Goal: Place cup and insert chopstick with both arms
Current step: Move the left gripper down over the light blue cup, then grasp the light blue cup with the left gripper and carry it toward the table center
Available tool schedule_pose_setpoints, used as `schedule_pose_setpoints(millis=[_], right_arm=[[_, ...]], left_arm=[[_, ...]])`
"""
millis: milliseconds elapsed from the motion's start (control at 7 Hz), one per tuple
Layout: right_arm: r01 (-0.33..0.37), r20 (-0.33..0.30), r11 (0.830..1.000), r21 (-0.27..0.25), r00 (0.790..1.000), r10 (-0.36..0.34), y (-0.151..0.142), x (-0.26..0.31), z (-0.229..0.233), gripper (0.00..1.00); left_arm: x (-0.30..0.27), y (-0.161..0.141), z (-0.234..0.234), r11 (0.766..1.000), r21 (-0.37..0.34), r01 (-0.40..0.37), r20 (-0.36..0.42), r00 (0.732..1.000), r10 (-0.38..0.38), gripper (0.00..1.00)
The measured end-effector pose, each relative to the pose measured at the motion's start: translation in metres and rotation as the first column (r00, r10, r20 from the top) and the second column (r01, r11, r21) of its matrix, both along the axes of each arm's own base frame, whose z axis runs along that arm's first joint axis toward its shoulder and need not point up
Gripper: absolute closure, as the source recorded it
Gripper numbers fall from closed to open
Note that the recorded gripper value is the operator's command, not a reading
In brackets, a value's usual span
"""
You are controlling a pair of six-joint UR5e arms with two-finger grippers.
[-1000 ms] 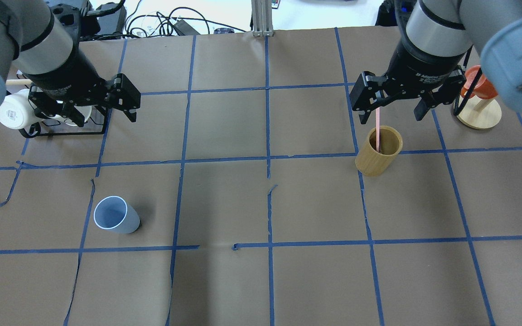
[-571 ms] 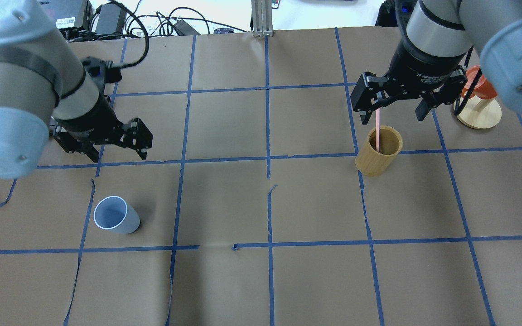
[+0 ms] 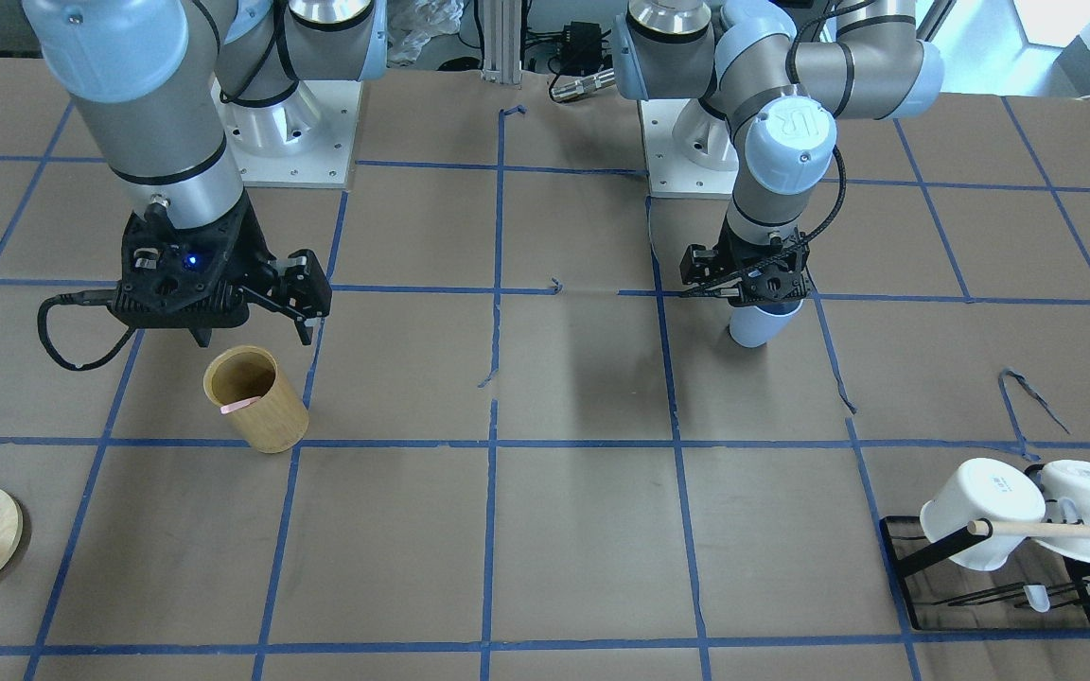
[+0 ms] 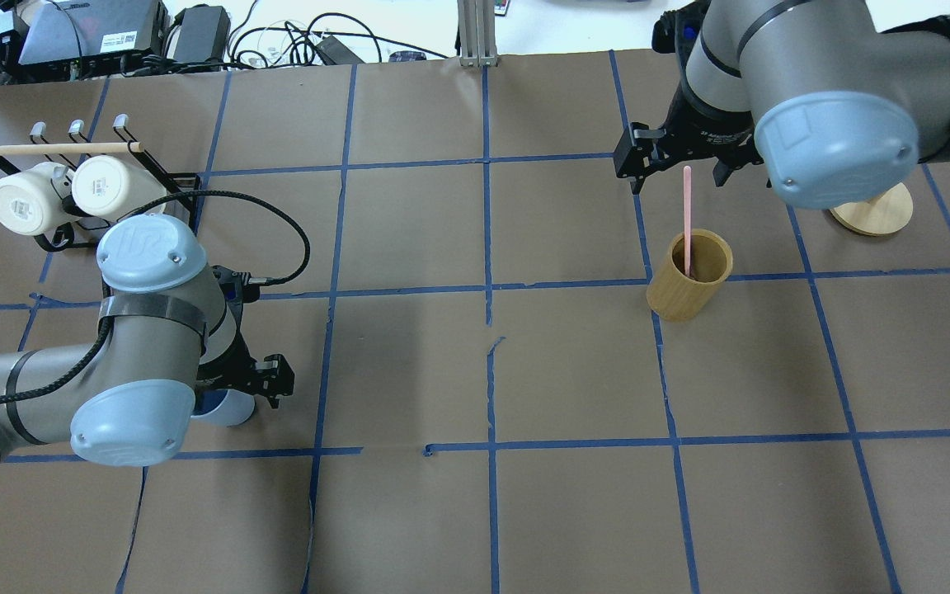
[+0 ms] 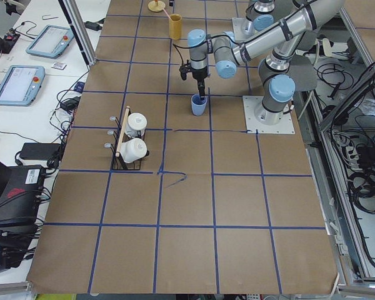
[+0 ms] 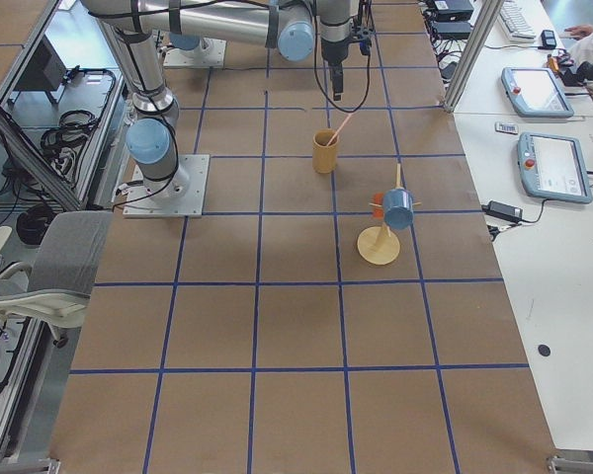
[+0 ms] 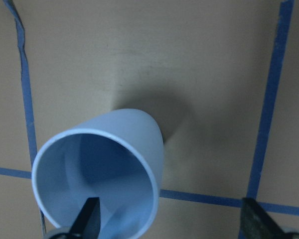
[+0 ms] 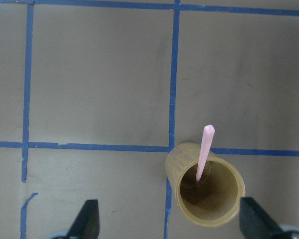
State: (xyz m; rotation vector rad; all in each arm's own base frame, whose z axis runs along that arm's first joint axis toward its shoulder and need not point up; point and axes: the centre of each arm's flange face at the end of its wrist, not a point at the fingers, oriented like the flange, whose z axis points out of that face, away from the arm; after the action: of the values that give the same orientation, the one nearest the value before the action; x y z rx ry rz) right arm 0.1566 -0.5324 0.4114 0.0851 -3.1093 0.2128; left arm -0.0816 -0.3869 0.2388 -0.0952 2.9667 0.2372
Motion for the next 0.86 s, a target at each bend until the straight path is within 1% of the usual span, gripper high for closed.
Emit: schedule_pose_setpoints(millis=[143,429,571,714,857], right_arm=[[-0.014,-0.004,1.000,-0.019,1.000,0.014,-0.004,-0.003,-0.013,0.00],[-0.050,-0.006,0.996,-0.070,0.999,0.049,-0.015,-0.011,-0.035,0.00],[-0.068,-0.011,0.995,-0.078,0.998,0.068,-0.020,-0.019,-0.043,0.01],[-0.075,-0.014,0.994,-0.084,0.997,0.074,-0.025,-0.027,-0.049,0.08],[-0.075,-0.014,0.993,-0.094,0.997,0.074,-0.030,-0.031,-0.054,0.14]], left_arm=[[0.002,0.001,-0.004,1.000,0.008,-0.003,0.000,1.000,0.003,1.00],[0.004,-0.005,-0.002,1.000,0.001,-0.004,0.006,1.000,0.004,1.00],[0.005,-0.010,0.001,1.000,-0.008,-0.006,0.013,1.000,0.006,1.00],[0.007,-0.017,0.009,1.000,-0.027,-0.014,0.021,1.000,0.015,1.00],[0.008,-0.028,0.020,0.997,-0.058,-0.040,0.027,0.999,0.042,1.00]])
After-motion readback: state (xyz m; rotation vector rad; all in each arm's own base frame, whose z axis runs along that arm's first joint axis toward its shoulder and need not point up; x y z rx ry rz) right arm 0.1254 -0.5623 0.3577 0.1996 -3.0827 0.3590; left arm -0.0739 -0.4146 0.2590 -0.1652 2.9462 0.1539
